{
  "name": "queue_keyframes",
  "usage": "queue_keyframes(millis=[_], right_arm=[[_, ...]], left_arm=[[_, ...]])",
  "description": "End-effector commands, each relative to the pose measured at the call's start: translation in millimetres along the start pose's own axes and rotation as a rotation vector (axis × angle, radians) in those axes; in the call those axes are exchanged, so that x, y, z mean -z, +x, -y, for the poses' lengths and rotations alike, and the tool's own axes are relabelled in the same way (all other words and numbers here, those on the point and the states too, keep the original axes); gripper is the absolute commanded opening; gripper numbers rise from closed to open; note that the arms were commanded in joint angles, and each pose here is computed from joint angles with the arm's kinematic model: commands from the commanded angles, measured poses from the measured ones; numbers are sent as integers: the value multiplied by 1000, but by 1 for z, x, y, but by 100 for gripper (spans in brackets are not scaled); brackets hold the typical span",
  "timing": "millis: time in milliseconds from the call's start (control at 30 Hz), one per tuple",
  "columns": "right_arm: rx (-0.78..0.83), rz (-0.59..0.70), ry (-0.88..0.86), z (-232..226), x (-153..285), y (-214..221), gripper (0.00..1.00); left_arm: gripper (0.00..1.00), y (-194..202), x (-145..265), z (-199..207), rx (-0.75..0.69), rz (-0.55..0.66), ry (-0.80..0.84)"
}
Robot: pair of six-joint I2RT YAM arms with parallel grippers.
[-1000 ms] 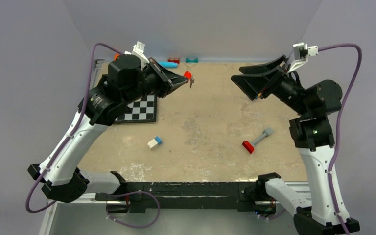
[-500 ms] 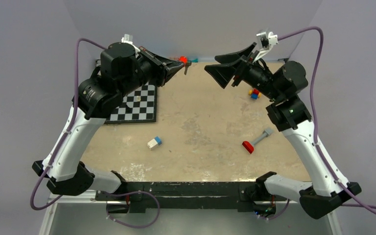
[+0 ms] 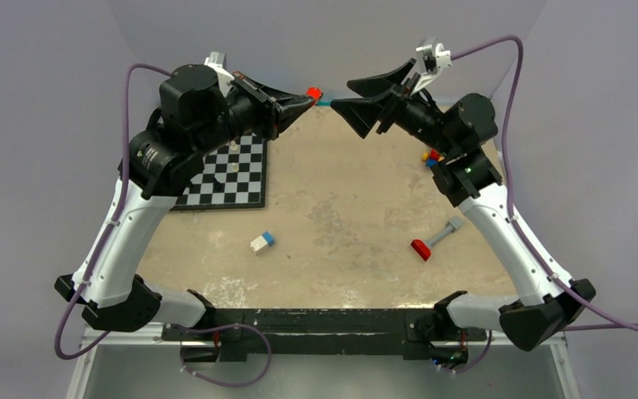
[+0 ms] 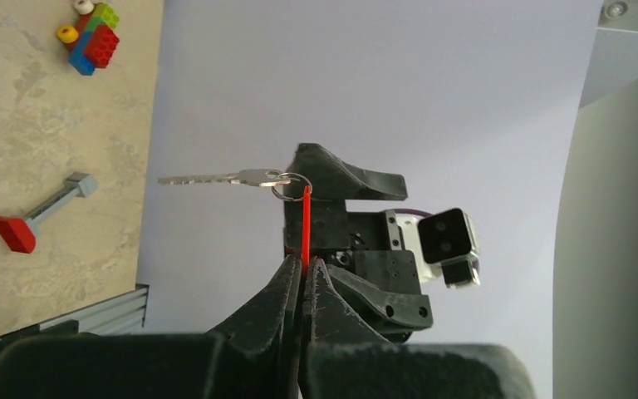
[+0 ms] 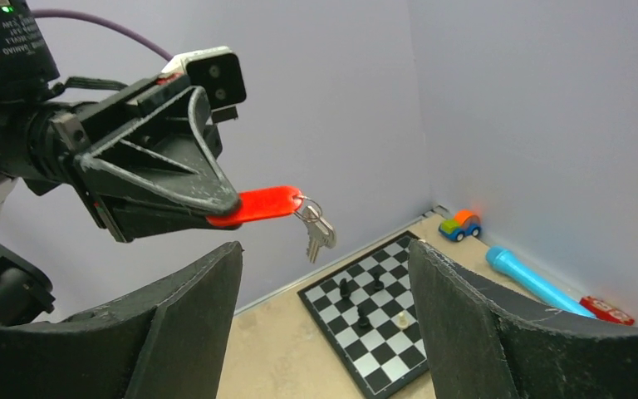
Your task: Remove the keys from the keyring
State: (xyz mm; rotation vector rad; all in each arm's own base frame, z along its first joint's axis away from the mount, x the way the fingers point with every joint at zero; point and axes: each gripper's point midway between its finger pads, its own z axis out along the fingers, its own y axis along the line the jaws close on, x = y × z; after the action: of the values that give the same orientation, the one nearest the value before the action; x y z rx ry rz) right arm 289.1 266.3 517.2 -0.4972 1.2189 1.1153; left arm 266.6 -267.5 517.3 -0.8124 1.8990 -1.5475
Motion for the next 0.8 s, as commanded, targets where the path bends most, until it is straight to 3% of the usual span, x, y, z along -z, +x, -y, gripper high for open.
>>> queue_keyframes(millis=[0,467,767], right_arm=[[35,67,-120,-24,-5,-22,77],[-23,96,-324,-55,-8,-30,80],[-40,122,-332,-52,-12,-34,76]], left_arm=[[0,9,17,39,2,-59,159],[0,14,26,58,-27,-88,239],[0,18,27,72,-39,-109,302]])
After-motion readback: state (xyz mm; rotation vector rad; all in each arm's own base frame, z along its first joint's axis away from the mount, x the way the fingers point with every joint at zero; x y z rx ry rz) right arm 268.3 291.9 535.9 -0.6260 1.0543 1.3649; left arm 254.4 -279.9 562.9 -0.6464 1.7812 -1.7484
